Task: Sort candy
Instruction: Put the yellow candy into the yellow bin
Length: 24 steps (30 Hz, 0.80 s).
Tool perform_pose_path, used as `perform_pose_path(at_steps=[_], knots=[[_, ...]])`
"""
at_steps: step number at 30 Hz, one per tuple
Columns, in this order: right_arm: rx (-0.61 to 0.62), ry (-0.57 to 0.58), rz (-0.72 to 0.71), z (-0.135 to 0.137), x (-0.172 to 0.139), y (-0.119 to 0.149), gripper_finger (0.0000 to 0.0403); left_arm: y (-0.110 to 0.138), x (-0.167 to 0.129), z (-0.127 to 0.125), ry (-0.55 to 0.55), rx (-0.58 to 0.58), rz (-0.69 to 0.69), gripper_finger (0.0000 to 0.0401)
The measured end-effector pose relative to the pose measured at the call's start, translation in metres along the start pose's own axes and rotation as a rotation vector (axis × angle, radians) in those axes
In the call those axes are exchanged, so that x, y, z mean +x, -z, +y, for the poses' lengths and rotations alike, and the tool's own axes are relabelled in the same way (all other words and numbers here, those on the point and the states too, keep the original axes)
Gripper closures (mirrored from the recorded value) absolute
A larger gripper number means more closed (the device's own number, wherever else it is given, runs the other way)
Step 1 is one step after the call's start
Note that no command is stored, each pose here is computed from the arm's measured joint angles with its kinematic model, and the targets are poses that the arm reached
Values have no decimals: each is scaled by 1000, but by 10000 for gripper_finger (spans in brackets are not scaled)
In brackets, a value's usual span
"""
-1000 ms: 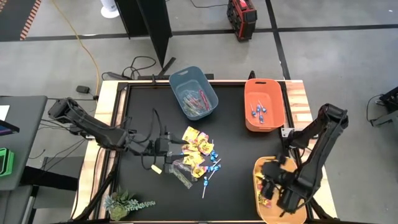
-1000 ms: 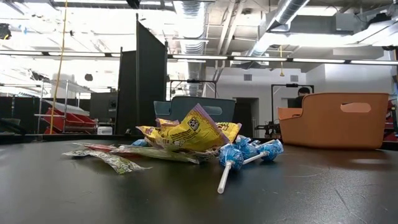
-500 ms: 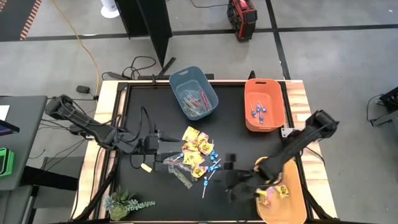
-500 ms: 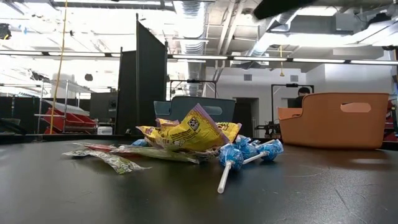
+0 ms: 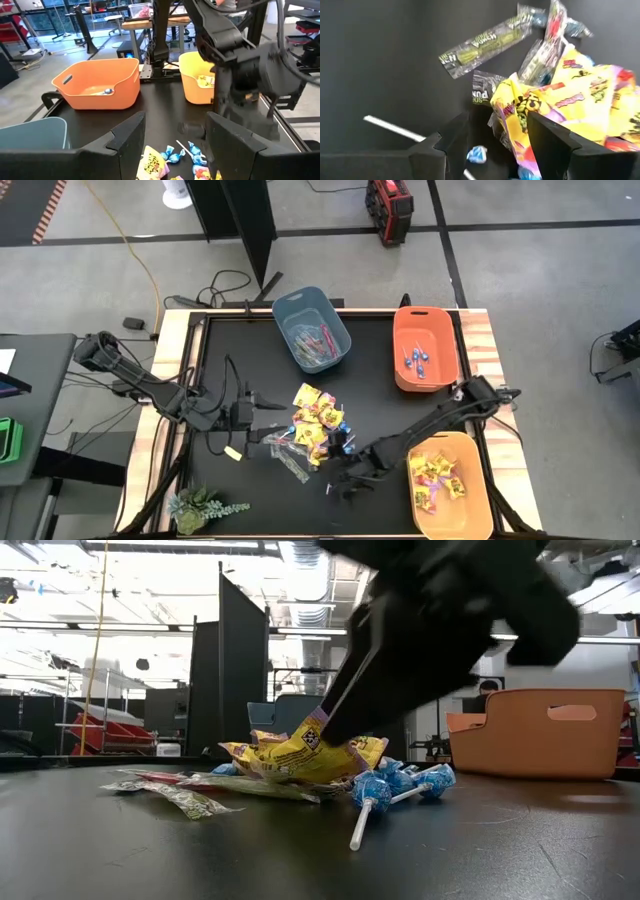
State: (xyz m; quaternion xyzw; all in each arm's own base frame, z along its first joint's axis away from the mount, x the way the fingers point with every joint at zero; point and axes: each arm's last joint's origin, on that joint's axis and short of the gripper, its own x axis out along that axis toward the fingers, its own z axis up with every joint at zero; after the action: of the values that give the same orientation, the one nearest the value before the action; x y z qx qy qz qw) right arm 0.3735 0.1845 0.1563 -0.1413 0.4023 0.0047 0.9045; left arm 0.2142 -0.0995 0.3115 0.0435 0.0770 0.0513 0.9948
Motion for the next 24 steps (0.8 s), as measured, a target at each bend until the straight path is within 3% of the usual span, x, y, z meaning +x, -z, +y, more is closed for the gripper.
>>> perform_pose_path(at_steps=[3, 6, 13, 19, 24], knots=[[-3, 6, 24, 1, 10, 1, 201, 0, 0, 0, 0, 0, 0, 200], [0, 12, 32, -2, 12, 1, 234, 0, 0, 0, -1, 1, 1, 200], [11, 18, 7, -9, 4, -6, 388, 1, 0, 0, -1, 7, 12, 200], [18, 25, -15, -8, -4, -10, 399, 2, 0, 0, -1, 6, 16, 200], [29, 2, -159, -13, -46, -37, 401, 2, 0, 0, -1, 5, 17, 200]])
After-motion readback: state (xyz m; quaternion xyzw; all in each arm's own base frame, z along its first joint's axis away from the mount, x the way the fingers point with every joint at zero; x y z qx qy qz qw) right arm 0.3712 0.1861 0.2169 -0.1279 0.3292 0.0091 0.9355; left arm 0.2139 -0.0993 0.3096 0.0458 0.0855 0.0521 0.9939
